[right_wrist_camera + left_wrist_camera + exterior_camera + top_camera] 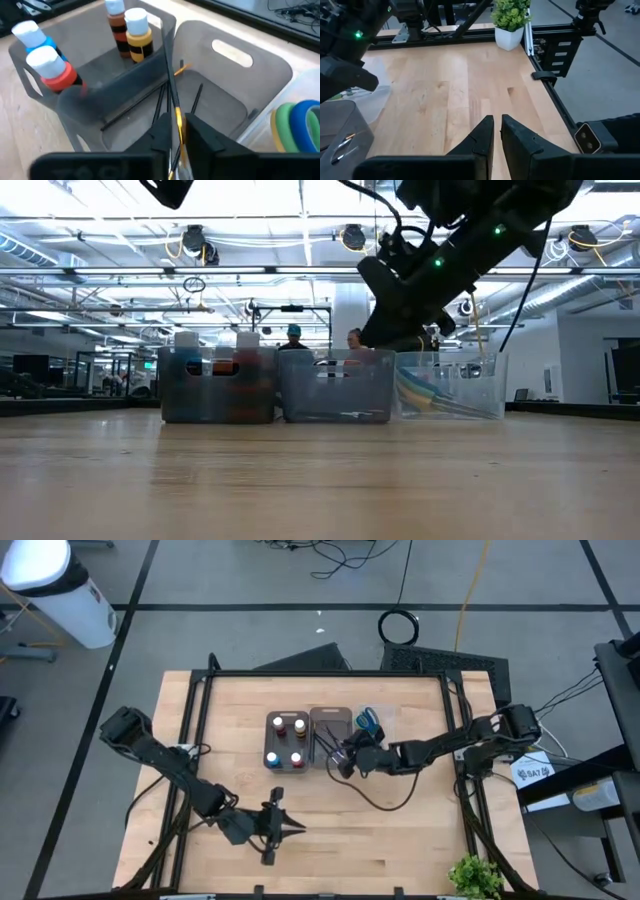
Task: Pick & Place Paint Supplies
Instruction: Put the gold paintbrush into the right black bin, then return to Home Position
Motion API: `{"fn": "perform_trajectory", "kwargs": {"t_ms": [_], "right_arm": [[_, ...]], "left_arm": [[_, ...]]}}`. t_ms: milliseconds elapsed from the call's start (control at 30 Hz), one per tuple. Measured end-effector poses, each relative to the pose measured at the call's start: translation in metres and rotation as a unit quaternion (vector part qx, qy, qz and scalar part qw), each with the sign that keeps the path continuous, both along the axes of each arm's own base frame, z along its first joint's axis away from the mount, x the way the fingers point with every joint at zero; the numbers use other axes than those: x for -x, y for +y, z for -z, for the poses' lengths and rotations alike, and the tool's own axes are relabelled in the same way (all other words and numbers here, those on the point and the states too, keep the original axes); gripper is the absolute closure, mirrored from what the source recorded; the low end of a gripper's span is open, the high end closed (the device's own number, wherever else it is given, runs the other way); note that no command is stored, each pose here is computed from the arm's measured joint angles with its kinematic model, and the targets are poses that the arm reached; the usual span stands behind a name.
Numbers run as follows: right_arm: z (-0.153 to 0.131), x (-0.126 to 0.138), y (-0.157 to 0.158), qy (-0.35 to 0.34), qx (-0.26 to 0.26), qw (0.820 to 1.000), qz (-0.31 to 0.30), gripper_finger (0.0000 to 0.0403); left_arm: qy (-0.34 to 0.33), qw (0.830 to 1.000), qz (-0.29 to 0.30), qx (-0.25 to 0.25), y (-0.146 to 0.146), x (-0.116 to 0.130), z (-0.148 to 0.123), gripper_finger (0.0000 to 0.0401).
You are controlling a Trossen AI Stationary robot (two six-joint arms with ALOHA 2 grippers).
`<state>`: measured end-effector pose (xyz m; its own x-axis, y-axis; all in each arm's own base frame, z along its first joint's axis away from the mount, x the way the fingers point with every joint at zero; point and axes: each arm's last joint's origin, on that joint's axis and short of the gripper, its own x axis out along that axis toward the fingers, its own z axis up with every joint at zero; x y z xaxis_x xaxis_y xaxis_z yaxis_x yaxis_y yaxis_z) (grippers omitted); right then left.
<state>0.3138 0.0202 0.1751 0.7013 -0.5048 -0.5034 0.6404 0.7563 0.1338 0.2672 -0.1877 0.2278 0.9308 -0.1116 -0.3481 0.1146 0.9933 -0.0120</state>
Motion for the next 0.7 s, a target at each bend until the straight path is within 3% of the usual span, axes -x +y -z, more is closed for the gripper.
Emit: {"fn": "perform_trajectory", "kwargs": {"t_ms": [333,433,567,700], "right_arm": [[-0.007,-0.005,0.001,-0.044,-0.009,0.999,-0.003,0.023],[-0.022,-0.001,0.004,-0.061,-0.051,0.995,-0.067,0.0207],[-0.055,0.013,0.014,-0.086,-0.11,0.961,-0.239,0.019],[-0.091,0.042,0.022,-0.105,-0.134,0.89,-0.422,0.0184]], "left_arm": [[0.003,1.0,0.001,-0.004,0.0,0.0,0.001,0.0355],[0.024,0.999,0.015,-0.031,0.002,0.009,-0.003,0.0354],[0.02,0.998,0.039,-0.054,0.016,0.042,-0.039,0.0354],[0.005,0.996,0.057,-0.061,0.045,0.087,-0.079,0.0354]]}}
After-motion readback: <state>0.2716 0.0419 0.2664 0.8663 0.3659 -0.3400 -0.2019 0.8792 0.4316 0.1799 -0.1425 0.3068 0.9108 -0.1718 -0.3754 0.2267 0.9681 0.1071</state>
